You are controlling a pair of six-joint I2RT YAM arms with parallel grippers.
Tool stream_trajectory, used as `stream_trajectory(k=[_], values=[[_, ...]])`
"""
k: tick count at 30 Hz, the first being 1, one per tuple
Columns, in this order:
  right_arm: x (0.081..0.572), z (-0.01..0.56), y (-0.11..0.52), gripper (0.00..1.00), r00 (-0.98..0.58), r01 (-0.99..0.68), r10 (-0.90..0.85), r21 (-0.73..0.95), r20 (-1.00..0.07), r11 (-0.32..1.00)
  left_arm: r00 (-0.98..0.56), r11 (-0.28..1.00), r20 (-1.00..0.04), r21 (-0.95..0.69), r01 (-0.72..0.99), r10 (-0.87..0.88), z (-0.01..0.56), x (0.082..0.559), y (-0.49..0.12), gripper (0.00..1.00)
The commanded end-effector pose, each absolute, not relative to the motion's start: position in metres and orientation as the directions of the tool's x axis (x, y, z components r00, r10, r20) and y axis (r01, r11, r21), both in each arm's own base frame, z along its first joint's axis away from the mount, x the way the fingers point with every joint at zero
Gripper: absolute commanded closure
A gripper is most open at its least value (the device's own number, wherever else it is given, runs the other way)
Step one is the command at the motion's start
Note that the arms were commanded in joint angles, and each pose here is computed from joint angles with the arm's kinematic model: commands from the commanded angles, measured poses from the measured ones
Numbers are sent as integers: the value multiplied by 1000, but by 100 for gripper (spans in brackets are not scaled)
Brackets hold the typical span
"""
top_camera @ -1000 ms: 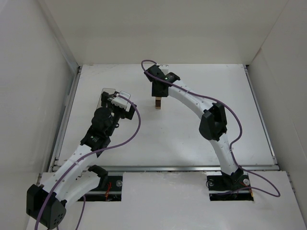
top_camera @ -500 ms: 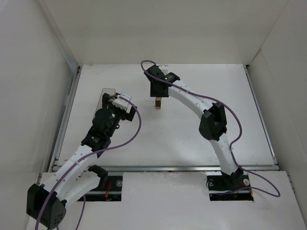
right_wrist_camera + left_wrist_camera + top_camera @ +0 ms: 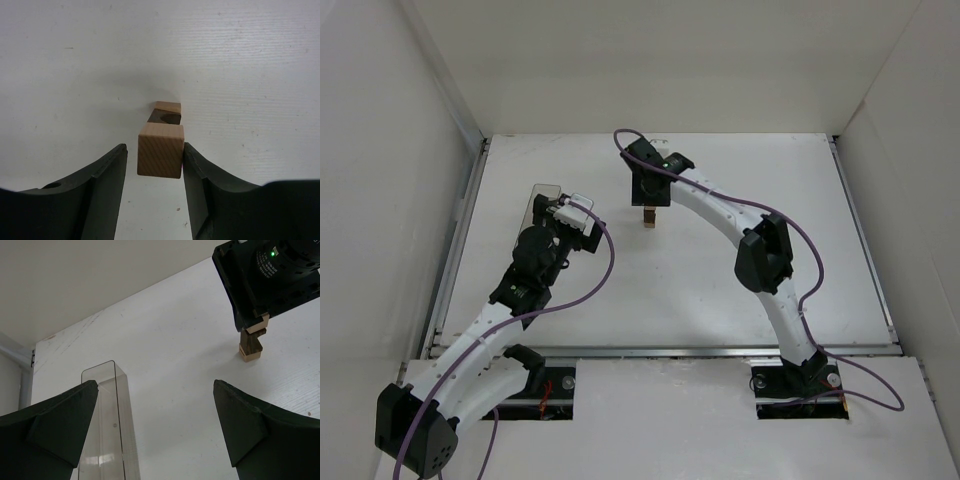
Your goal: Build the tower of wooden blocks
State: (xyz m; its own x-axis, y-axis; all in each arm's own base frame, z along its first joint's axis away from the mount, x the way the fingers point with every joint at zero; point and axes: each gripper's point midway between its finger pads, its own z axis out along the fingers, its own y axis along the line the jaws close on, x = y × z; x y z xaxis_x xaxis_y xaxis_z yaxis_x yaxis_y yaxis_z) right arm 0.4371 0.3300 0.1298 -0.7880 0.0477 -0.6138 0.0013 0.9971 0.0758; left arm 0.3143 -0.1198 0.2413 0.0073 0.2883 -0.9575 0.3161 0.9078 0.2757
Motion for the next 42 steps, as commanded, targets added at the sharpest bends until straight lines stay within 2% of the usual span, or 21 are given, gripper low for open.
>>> stream_trajectory(k=[1, 19, 24, 42], values=[[433, 137, 338, 47, -789, -3, 73, 122, -610, 992, 66, 920, -969, 247, 304, 239, 260, 314, -120, 0], [432, 136, 334, 47, -786, 21, 88, 116, -612, 993, 76, 918, -969, 246, 310, 234, 262, 313, -122, 0], [434, 137, 331, 50, -778, 32, 89, 103, -622, 994, 84, 919, -970, 244, 308, 230, 265, 312, -122, 0], [439, 132, 331, 54, -770, 41, 90, 92, -631, 995, 79, 916, -967, 255, 310, 242, 259, 312, -121, 0]])
